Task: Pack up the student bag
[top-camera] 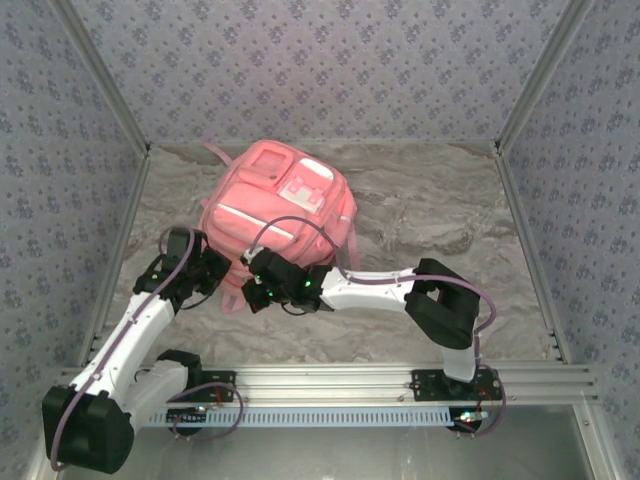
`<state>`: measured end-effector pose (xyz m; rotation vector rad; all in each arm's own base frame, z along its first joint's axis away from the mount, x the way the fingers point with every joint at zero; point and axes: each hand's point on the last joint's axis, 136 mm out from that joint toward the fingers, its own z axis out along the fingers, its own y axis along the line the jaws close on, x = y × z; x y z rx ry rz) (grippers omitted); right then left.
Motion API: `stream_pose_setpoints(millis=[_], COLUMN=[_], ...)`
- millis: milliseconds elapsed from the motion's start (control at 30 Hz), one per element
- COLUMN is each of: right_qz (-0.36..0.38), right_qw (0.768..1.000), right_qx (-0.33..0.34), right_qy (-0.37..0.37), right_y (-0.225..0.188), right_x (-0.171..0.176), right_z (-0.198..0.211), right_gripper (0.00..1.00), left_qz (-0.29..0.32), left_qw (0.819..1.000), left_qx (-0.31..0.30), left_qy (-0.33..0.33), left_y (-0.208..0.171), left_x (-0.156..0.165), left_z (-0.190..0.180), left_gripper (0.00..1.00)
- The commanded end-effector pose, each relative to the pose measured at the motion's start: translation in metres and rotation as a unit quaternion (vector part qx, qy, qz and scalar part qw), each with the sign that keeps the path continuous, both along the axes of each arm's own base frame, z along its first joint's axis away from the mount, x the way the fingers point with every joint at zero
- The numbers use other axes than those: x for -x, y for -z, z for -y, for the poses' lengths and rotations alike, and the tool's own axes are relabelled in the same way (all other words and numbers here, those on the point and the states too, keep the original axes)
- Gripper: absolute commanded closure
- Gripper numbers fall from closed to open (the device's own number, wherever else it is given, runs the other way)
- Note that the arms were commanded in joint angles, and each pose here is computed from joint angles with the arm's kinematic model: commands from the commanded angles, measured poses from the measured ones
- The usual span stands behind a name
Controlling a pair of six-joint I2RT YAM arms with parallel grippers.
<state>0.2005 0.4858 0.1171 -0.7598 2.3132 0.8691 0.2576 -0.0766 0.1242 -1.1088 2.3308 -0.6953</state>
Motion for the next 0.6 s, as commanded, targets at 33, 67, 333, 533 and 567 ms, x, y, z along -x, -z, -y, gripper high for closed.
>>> stream_pose_setpoints(millis=[33,67,333,533,567], right_qz=[0.013,0.014,0.013,0.010,0.009], right_qw=[0.999,0.999,0.996,0.996,0.995], right_qx=[0.045,0.049,0.083,0.087,0.088], right_qy=[0.003,0.006,0.017,0.035,0.038], right_y=[0.013,0.014,0.030,0.031,0.032], right_x=[0.006,0.006,0.011,0.002,0.000], right_z=[0.024,0.029,0.061,0.079,0.082], right_gripper=[1.00,1.00,1.00,1.00,1.00], left_qz=[0.036,0.037,0.042,0.046,0.046], left_qw=[0.999,0.999,0.999,0.998,0.998], left_qx=[-0.013,-0.015,-0.027,-0.032,-0.034], left_qy=[-0.015,-0.015,-0.018,-0.016,-0.015], left_y=[-0.018,-0.019,-0.025,-0.030,-0.030], left_x=[-0.016,-0.016,-0.015,-0.012,-0.012], left_z=[-0.007,-0.008,-0.014,-0.016,-0.017], left_gripper=[0.92,0.92,0.93,0.93,0.93])
